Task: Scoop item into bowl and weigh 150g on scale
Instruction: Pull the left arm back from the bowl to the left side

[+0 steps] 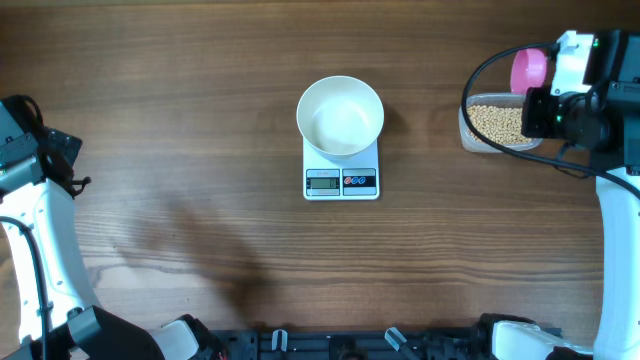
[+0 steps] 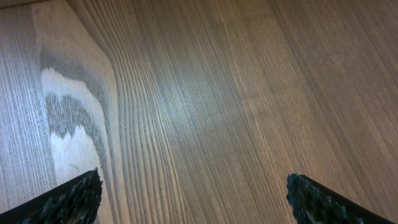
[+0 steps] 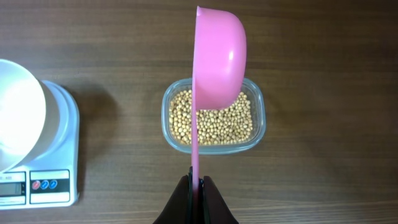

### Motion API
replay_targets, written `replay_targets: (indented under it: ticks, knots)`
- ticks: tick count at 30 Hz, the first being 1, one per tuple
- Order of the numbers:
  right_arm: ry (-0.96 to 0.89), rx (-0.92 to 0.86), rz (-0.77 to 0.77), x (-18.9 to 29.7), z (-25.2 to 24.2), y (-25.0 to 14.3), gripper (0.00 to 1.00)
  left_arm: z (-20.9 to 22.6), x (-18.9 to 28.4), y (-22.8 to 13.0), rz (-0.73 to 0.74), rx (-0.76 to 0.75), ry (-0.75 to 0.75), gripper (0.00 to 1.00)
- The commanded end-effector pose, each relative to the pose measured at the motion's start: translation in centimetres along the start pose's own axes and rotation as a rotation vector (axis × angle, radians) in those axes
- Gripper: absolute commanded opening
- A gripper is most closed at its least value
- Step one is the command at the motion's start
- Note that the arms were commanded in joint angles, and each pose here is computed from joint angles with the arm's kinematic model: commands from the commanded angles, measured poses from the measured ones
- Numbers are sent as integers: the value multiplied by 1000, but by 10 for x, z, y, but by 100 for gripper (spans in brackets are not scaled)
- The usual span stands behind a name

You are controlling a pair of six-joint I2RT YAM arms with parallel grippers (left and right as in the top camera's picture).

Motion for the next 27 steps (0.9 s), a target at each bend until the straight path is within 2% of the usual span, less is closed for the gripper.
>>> replay_targets:
  ticks: [1,8,15,20,24,27]
  knots:
    - [-23,-28,-21,3,-3,3,4,2,0,3,-15,13,12,100]
    - [-54,-32,-51,4,-6,8,4,1,0,2,-6,13,1,100]
    - [-91,-117,-115,5,-20,15,4,-12,2,-11,150,12,-160,100]
    - [-115,-142,-111,5,-31,13,4,-17,2,-11,168,21,-205,100]
    - [-135,-149,-127,5,-39,14,4,-29,6,-12,219,29,-326,100]
    - [-147,-120,-175,4,-43,23,5,-42,9,-6,206,38,-437,100]
Point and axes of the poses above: each gripper's point midway between its finger pads, its own x axis back along the fingers, its own z axis along the line the jaws close on, y = z × x, the point moved 9 cm from there along x, back along the fingers, and after that the axes turned 7 degrees about x, right-handed, at the moved point
